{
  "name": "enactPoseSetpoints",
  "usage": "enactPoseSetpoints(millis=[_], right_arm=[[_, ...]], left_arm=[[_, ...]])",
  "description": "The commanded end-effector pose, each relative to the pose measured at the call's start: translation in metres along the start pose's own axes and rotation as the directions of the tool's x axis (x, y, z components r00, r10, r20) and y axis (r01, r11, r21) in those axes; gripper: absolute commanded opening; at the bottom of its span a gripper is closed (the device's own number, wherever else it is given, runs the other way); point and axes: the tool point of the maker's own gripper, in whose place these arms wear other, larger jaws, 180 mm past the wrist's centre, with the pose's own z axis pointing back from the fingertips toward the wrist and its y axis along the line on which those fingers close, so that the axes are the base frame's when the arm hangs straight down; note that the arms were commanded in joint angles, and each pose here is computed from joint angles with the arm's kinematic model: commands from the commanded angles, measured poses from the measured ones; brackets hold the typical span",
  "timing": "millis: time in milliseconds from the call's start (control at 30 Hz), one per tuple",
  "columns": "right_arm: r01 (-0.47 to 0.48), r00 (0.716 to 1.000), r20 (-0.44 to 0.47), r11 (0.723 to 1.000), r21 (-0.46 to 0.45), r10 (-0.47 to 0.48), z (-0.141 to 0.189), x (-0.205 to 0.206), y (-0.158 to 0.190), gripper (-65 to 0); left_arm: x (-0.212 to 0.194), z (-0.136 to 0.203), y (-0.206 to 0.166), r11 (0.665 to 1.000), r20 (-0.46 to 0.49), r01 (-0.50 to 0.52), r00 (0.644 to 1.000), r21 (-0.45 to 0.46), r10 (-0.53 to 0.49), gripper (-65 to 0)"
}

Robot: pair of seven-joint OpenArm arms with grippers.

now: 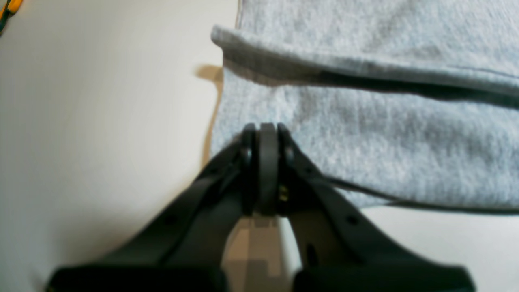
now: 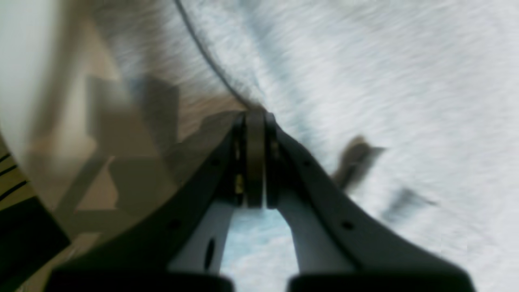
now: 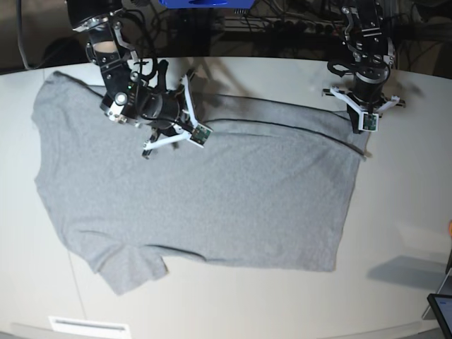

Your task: Fold the T-shirt properly

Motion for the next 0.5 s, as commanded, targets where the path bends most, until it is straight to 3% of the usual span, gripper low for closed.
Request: enactPoseSetpoints(millis=[0, 467], right_arm=[[-0.008, 0.999, 0.046, 1.0, -0.017, 0.009, 0.004, 0.014, -0.008, -64.9], [-0.053, 0.994, 0.095, 0.995, -0.089, 0.061, 0.012, 0.042, -0.04, -65.0]], left_arm=[[-0.011, 0.002, 0.005, 1.0, -0.051, 0.022, 0.998, 0.013, -0.022, -63.2], [-0.011, 0.002, 0.005, 1.0, -0.052, 0.022, 0.998, 0.013, -0.021, -63.2]])
